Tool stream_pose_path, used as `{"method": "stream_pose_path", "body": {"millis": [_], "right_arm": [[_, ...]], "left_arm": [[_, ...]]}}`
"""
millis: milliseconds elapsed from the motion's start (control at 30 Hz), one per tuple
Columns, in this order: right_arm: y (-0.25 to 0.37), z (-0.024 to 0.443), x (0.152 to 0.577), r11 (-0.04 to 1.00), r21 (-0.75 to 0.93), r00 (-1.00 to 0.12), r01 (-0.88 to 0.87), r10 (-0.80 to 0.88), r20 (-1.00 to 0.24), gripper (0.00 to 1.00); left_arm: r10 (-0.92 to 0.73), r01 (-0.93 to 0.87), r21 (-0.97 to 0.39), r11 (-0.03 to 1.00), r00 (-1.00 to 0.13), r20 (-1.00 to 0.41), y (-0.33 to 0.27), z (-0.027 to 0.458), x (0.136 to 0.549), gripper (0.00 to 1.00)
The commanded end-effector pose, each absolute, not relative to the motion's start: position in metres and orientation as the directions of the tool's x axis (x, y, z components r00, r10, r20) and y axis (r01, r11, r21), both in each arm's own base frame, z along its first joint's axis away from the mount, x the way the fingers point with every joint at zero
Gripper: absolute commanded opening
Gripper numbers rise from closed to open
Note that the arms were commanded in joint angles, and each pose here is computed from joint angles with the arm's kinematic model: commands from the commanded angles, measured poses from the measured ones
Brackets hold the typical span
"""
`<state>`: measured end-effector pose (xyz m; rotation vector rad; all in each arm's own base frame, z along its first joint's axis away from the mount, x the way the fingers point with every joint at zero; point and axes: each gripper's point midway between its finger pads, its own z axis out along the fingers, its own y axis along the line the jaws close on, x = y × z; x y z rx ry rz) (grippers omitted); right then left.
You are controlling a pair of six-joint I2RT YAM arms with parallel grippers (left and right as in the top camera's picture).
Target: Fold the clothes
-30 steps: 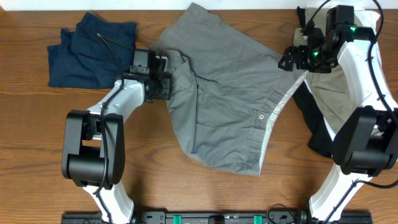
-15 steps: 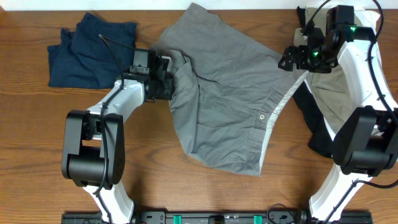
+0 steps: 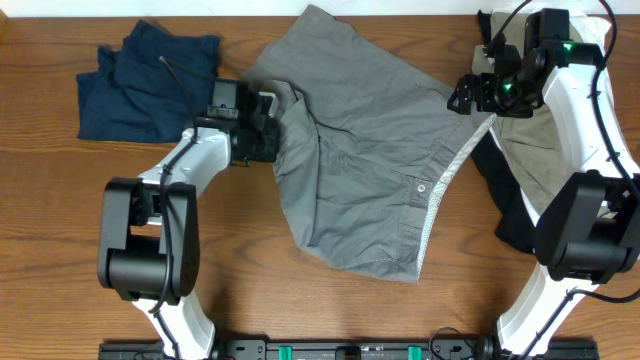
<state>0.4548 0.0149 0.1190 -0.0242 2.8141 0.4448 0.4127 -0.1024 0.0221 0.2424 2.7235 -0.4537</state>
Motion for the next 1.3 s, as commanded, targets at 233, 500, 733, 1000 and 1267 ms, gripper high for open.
{"method": "stream_pose_path", "body": {"millis": [233,500,733,1000,1267], "right_arm": [[0.021,0.138,0.454,0.948,0.302,-0.946,-0.098,0.006,-0.325,0.99],[0.031,0.132,0.429,0.944,0.319,-0.975,-0.081,-0.009,-0.223,0.99],[0.065,0.139,0.401,0.935,0.328,-0.984,-0.134,-0.087,-0.153,0.99],[0.090,0.196,0.362,0.934,0.315,-0.974,-0.170,-0.112,-0.195,0.98],[0.109,0.218,0.301,0.959,0.269,-0.988,-0.092,-0.055,-0.141,0.98]], "left_arm": [[-0.157,-0.031,-0.323,0.946,-0.915,-0.371,-0.046,0.132,0.364,0.06],[-0.190,-0.131,-0.250,0.959,-0.955,-0.227,-0.033,0.134,0.311,0.07],[-0.272,-0.263,-0.088,0.961,-0.957,-0.100,-0.007,0.124,0.274,0.06],[-0.349,-0.348,-0.030,0.937,-0.930,-0.116,0.019,0.135,0.260,0.06],[-0.409,-0.406,-0.053,0.912,-0.895,-0.179,0.030,0.153,0.254,0.06]]}}
